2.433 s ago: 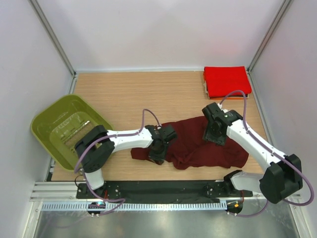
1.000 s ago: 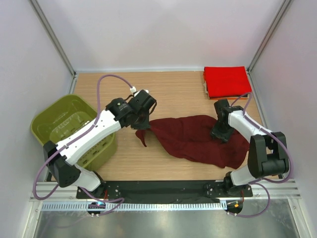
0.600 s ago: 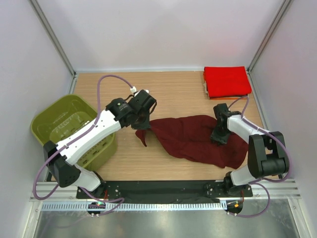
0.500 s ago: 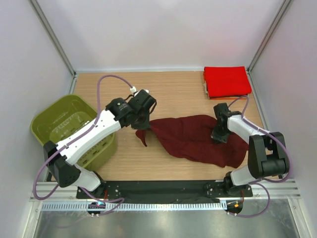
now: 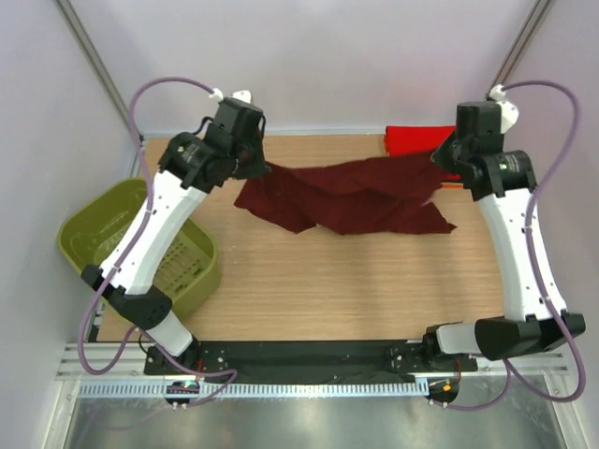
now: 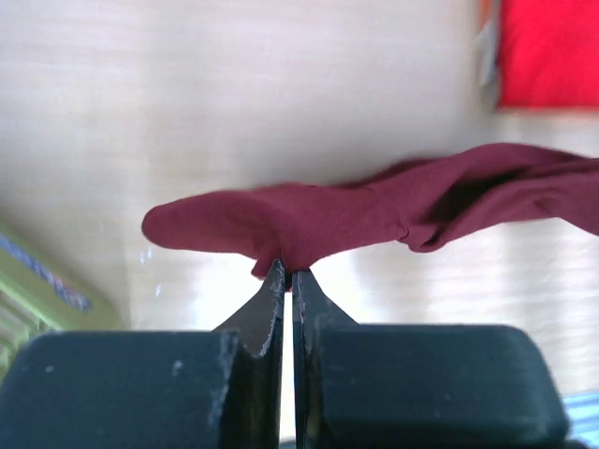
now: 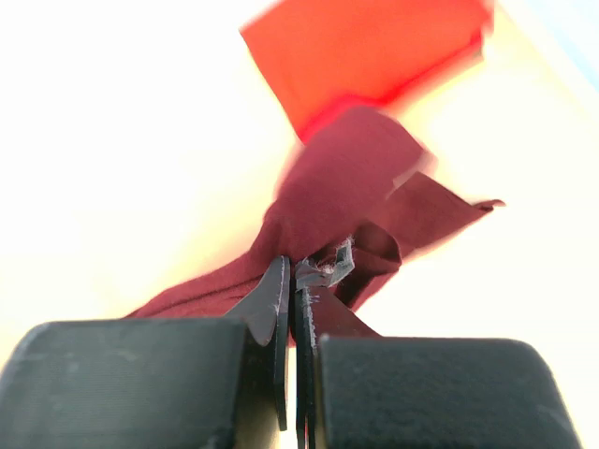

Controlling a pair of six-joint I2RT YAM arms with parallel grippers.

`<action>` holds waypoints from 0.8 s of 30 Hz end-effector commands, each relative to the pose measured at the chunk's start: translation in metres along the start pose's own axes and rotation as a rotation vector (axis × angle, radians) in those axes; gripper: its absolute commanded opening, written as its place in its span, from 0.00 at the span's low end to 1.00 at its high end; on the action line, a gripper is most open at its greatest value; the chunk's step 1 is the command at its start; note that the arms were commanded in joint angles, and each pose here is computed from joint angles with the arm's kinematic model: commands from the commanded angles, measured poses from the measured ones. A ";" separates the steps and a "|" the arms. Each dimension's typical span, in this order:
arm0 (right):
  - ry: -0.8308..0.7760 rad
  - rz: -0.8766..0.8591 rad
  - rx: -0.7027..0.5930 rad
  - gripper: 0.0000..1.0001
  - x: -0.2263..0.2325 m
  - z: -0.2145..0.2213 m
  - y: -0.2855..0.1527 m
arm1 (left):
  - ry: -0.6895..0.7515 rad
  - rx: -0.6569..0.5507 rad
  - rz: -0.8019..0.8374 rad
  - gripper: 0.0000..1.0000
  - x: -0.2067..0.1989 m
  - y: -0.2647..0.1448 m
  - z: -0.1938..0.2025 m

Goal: Fold and stack the t-shirts
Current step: Flatten the tshirt out

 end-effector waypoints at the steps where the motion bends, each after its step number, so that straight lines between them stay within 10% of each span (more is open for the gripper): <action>1: 0.068 -0.069 -0.173 0.01 0.017 -0.057 -0.056 | 0.051 -0.096 -0.066 0.00 0.019 -0.031 -0.031; 12: 0.151 -0.337 -0.061 0.01 0.032 -0.050 -0.131 | -0.001 -0.242 0.176 0.00 -0.002 -0.075 -0.048; 24: -0.002 0.237 0.234 0.01 -0.116 0.075 -0.073 | 0.026 0.175 0.443 0.00 -0.045 -0.015 0.086</action>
Point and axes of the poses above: each gripper's point midway between its finger pads, its own y axis out along the fingers, its own x axis along the line the jaws close on, z = x × y, the point moved 3 cm from there along -y, back along the fingers, and after that the axes turned 15 degrees about y, right-handed, at the moved point
